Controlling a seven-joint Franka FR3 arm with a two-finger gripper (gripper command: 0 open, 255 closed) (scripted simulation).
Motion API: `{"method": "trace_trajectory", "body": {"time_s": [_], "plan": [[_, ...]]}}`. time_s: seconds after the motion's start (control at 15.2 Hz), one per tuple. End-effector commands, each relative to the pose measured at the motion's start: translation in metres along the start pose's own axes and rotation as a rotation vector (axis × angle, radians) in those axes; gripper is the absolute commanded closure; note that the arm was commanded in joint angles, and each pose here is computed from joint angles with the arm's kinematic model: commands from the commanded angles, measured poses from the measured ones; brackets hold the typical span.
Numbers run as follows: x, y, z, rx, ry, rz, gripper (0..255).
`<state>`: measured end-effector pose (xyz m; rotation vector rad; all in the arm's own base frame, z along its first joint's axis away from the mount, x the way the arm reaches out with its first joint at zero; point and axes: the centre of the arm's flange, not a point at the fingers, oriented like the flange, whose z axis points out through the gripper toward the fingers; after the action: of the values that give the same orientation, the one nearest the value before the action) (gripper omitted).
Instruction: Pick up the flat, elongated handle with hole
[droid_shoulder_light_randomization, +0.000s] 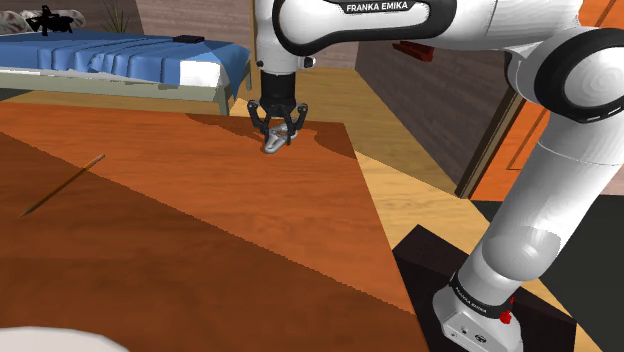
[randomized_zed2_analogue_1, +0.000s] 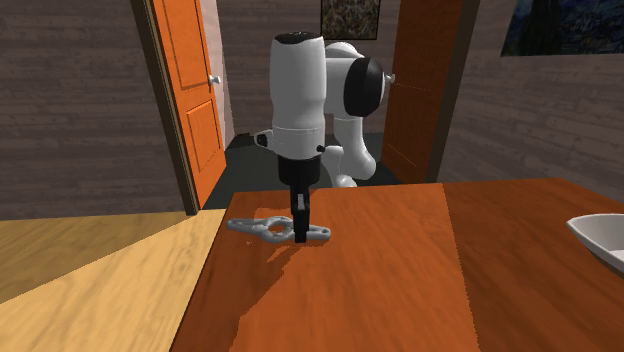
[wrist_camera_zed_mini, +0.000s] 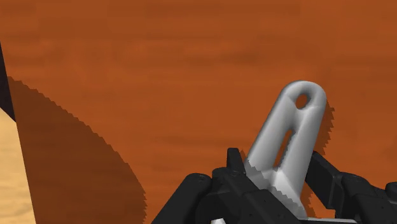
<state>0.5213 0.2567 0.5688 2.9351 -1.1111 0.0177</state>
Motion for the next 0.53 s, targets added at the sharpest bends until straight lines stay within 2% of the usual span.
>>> {"method": "trace_trajectory", "body": {"time_s": [0.0, 0.46], "plan": [[0.0000, 0.0000, 0.0013, -0.002, -0.001, 0.000, 255], [0.0008, -0.0001, -0.0035, -0.002, -0.001, 0.000, 255]]}}
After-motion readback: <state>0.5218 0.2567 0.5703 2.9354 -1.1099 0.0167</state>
